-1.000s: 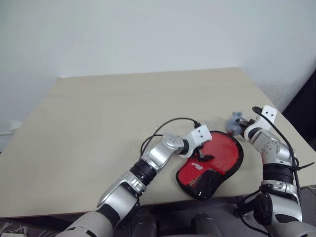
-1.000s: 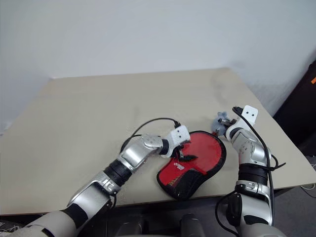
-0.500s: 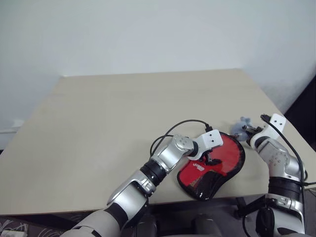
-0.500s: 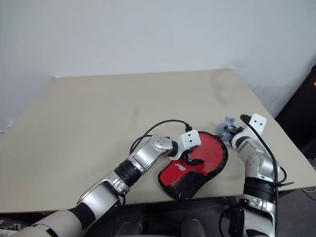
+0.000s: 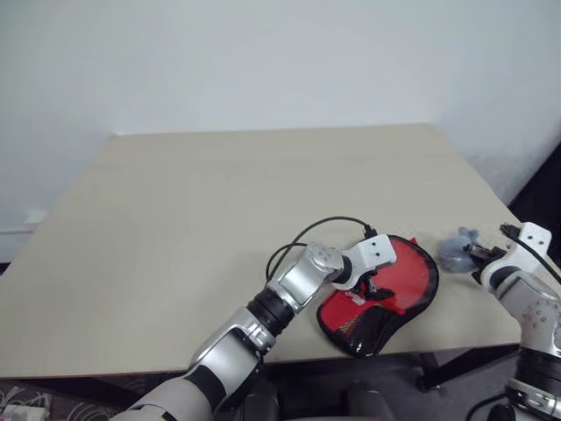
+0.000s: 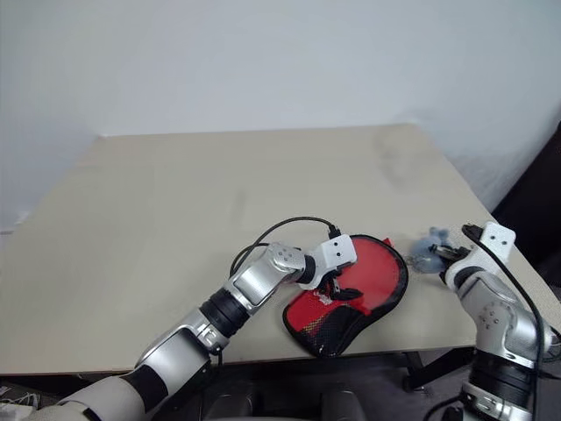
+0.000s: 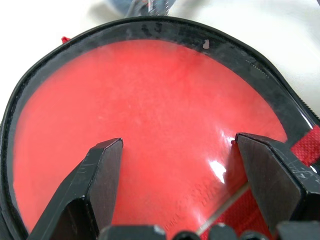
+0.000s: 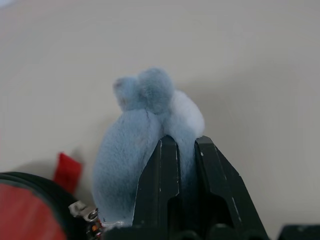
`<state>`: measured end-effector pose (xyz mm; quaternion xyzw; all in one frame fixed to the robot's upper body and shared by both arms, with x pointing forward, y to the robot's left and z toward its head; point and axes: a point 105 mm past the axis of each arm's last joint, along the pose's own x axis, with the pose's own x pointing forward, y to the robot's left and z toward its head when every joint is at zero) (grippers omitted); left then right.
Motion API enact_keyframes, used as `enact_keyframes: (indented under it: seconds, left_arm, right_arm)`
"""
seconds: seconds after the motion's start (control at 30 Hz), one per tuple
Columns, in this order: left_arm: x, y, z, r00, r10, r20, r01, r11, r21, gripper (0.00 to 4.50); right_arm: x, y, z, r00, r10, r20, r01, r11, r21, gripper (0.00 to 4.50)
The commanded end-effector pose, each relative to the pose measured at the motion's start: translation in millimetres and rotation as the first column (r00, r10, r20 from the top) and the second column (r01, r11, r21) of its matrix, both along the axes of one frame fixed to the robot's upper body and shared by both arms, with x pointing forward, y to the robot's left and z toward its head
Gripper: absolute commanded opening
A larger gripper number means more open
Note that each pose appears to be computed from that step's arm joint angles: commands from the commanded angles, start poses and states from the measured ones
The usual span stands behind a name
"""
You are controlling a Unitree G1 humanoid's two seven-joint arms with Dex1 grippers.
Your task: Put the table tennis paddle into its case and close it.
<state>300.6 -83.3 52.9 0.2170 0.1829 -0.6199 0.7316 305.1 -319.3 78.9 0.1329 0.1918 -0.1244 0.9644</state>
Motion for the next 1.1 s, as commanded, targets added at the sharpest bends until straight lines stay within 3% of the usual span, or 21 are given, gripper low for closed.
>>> enact_keyframes:
  seconds: [0.03,0.17,0.4,0.87,1.1]
  left_arm:
    - [-10.8,24.2,-47.8,0.995,0.034,-0.097,-0.016,0.984,0.180,3.87]
    - [-13.7,23.5,-48.8,0.994,0.019,-0.104,0.000,0.984,0.181,3.87]
    - [-13.4,21.7,-47.6,0.996,0.013,-0.092,0.004,0.984,0.178,3.87]
    - [-13.7,22.4,-47.5,0.994,0.028,-0.105,-0.009,0.985,0.173,3.87]
    - [-12.6,23.8,-47.7,0.994,0.034,-0.103,-0.016,0.984,0.177,3.87]
  right_arm:
    - [-11.6,-32.9,33.3,0.995,-0.045,0.086,0.054,0.993,-0.105,0.02]
    - [-19.1,-27.7,42.3,0.990,0.119,0.074,-0.098,0.965,-0.244,0.02]
    - [-39.6,11.6,31.5,0.893,0.450,-0.033,-0.442,0.858,-0.261,0.02]
    - [-82.7,14.8,14.8,0.755,0.634,-0.167,-0.651,0.755,-0.079,0.02]
    - [-108.9,49.5,11.9,0.616,0.771,-0.163,-0.775,0.630,0.053,0.02]
